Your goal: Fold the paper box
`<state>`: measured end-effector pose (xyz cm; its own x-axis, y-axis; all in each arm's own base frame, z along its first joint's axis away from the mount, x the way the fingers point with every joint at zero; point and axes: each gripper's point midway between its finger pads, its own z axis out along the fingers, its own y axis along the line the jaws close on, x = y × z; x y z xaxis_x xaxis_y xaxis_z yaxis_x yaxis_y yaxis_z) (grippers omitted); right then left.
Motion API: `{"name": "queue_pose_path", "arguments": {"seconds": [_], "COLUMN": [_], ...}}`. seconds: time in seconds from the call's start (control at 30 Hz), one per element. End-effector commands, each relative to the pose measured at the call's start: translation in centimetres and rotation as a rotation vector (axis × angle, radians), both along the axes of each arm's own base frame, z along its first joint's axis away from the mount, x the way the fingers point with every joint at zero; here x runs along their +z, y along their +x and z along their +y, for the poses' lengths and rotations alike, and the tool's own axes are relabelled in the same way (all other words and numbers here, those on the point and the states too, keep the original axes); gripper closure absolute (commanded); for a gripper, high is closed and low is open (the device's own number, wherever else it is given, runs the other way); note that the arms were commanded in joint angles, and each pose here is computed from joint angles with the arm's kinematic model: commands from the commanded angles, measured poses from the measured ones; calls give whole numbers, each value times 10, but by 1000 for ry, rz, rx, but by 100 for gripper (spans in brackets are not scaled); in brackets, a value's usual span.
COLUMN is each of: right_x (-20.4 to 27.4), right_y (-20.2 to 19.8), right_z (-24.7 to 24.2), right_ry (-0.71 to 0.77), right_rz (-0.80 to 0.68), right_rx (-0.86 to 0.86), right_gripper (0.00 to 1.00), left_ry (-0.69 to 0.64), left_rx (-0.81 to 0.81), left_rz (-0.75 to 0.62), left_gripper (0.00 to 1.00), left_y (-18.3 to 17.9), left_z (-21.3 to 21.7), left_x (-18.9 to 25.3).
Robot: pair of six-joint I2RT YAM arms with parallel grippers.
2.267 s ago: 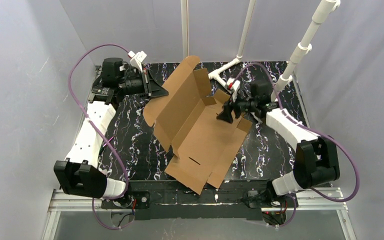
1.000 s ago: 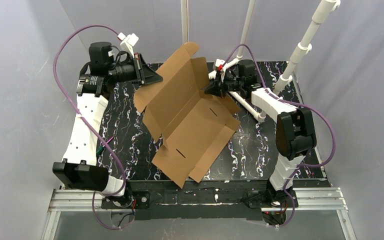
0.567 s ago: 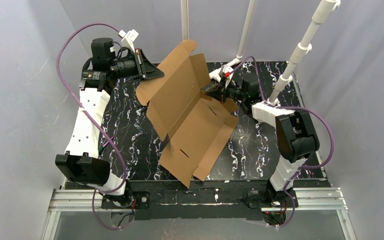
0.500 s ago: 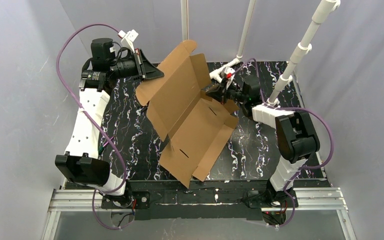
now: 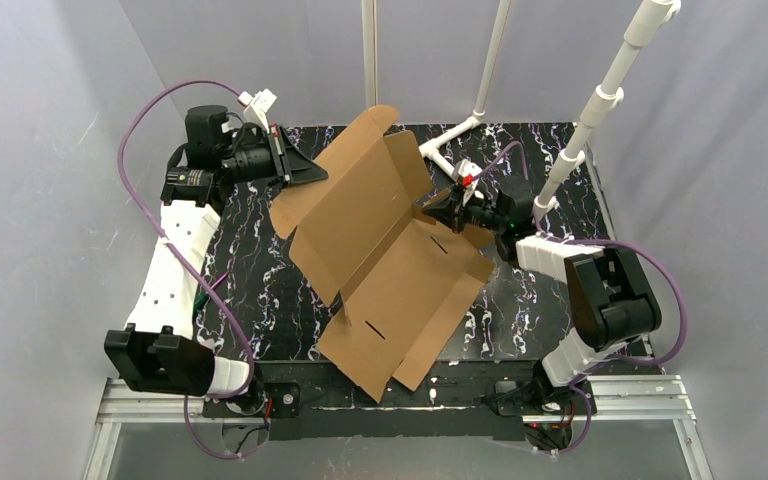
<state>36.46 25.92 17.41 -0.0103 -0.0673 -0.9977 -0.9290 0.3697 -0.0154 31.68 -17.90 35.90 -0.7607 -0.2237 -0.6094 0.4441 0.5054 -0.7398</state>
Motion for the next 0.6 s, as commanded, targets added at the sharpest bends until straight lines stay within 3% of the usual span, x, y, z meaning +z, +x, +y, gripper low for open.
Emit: {"name": "queue_pose_path", "arguments": {"seconds": [0.0, 0.27, 0.57], "right_x": [16, 13, 59], "right_y": [-16, -19, 34], "right_z": [-3, -4, 33], "right_ry": [-16, -5, 56], "right_rz": [-127, -146, -173], "right_rx": [56, 20, -81], "right_gripper": [99, 99, 99], "left_ry": [15, -2, 178], "left_rx": [-3, -10, 131], "left_rz": [-32, -46, -186], "left_gripper": [100, 100, 100], "left_y": [-8, 0, 41], "left_z": [2, -1, 31], "left_x": [-2, 4, 28]}}
